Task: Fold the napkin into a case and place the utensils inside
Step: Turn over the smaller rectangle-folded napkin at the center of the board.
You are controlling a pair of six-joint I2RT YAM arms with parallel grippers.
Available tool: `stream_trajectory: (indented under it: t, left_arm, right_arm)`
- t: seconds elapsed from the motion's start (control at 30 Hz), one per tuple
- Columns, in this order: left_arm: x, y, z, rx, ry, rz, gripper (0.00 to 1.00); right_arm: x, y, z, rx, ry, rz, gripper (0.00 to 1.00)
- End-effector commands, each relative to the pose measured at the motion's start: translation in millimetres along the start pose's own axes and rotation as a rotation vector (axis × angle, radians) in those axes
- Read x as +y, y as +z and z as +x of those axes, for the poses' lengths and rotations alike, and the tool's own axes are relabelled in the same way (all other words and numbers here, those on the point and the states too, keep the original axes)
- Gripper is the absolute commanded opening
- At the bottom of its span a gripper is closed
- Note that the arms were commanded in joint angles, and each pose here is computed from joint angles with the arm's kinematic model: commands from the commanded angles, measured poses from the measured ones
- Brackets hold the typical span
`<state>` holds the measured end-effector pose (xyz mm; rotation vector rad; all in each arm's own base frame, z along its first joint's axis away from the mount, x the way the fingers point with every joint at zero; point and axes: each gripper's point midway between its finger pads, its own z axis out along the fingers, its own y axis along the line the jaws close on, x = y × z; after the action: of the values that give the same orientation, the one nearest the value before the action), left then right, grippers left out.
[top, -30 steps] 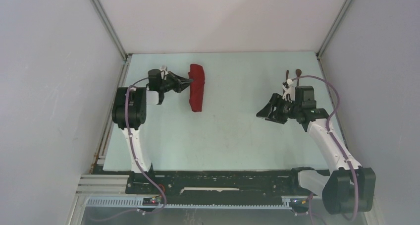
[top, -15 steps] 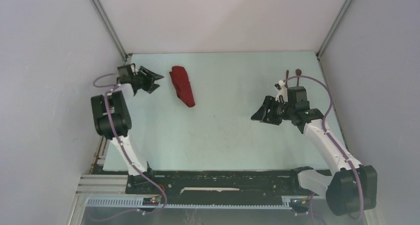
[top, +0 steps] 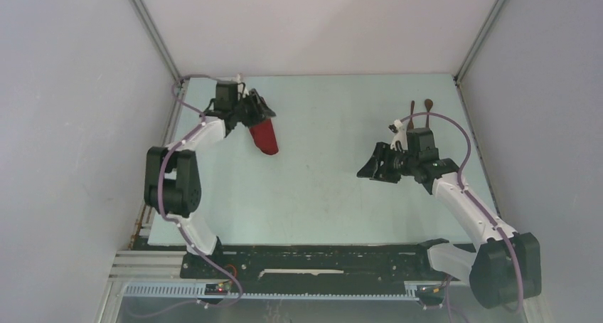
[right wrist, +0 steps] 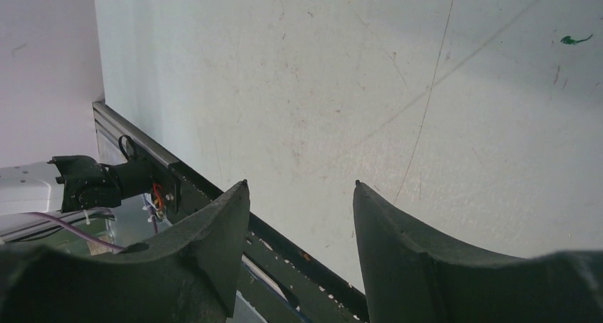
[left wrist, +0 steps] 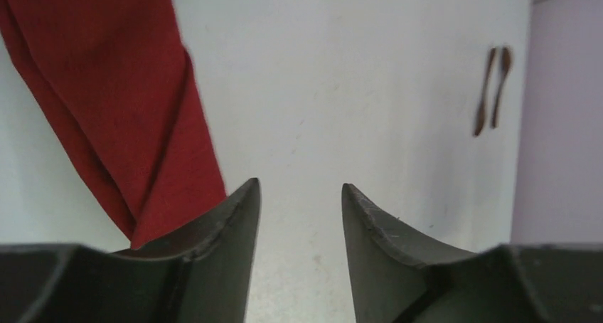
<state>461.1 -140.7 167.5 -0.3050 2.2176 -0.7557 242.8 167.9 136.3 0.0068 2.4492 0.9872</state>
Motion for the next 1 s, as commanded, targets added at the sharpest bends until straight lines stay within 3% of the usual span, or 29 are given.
stream_trajectory:
  t: [0.0,0.3,0.6,0.7,0.97]
  left_arm:
    - [30.8,30.1,36.7,0.082,-0.109,0.008,0.48]
    - [94.9,34.1,92.4,0.144,-0.294,0.035,0.49]
    - [13.7,-13.4,21.4,-0.006,-0.158,0.284,0.60]
    - [10.9,-9.4,36.3,0.033,-0.193,0.317,0.60]
    - [57.9,16.9,96.0,0.134,-0.349,0.246,0.59]
  right_arm:
    - [10.7,-1.5,-5.6,-0.024,-0.032,-0.034,0.63]
    - [20.4,6.0,-2.1,-0.003,-0.049,-0.069,0.64]
    - [22.7,21.3,1.1,0.026,-0.060,-0.082,0.69]
    - [25.0,24.3,-0.9,0.024,-0.057,-0.098,0.70]
    - [26.4,22.3,1.7,0.032,-0.058,-0.103,0.71]
